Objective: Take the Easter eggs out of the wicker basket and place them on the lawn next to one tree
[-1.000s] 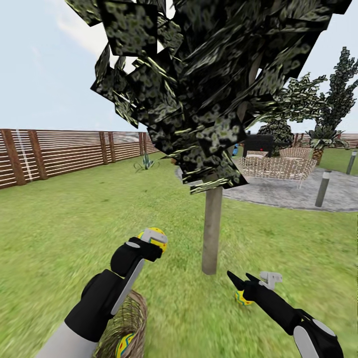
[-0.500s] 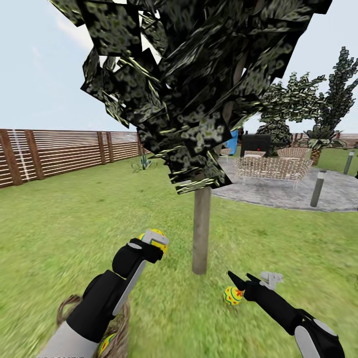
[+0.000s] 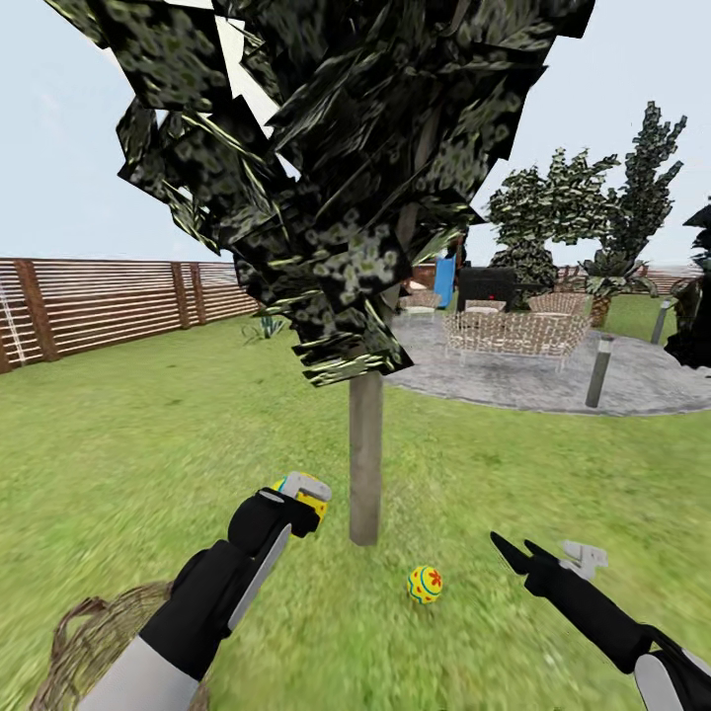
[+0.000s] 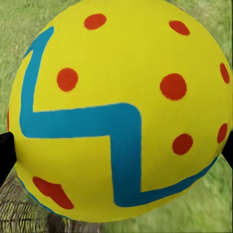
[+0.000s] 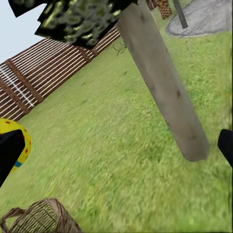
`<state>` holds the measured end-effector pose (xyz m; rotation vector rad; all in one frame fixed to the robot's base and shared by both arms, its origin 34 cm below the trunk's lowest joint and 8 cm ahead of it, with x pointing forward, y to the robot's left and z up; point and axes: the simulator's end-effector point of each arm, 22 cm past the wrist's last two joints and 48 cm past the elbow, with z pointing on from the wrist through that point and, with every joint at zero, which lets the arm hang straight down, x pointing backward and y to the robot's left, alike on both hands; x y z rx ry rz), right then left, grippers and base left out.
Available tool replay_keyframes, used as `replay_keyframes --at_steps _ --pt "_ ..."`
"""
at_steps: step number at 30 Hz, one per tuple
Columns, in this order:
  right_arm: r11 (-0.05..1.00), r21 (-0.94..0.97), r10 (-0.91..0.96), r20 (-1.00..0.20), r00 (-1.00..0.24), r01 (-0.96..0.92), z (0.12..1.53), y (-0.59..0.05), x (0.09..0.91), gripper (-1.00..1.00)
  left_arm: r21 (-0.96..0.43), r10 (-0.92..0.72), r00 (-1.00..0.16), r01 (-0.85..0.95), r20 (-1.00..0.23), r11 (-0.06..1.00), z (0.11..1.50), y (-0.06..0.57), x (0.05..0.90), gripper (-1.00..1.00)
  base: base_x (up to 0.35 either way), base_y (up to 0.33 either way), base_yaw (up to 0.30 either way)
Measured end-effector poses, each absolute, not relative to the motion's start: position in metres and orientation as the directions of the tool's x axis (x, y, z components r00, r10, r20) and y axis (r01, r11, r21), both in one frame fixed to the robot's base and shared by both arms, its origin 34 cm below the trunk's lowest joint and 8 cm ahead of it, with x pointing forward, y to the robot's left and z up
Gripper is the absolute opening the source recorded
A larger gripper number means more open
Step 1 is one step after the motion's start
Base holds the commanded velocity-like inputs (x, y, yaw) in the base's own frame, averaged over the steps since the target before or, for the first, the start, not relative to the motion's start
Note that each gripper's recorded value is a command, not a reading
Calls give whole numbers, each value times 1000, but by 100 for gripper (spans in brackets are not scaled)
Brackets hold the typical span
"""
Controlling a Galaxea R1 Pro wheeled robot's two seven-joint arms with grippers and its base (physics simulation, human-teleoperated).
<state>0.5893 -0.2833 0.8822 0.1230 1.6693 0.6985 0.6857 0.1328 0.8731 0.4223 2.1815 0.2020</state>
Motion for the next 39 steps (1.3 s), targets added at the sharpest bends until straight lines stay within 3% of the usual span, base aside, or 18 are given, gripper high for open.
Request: replay_keyframes --at_steps 13,20,28,33,39 --pt "808 511 455 -858 -239 -294 880 -284 589 100 296 373 -576 227 -727 928 864 136 684 -100 0 -292 -197" --pt "808 513 455 -856 -244 -290 878 -284 589 100 276 377 -681 259 -627 926 805 131 673 -100 0 -287 -6" --pt "798 543 456 -828 -325 -261 861 -278 587 100 273 379 -696 264 -610 925 797 131 672 -100 0 -269 0" --pt "825 558 453 -746 -489 -87 804 -288 587 100 273 379 -693 263 -613 925 797 131 673 -100 0 -267 0" --pt "868 495 427 -718 -550 27 779 -292 591 100 271 374 -694 259 -615 927 797 133 673 -100 0 -156 0"
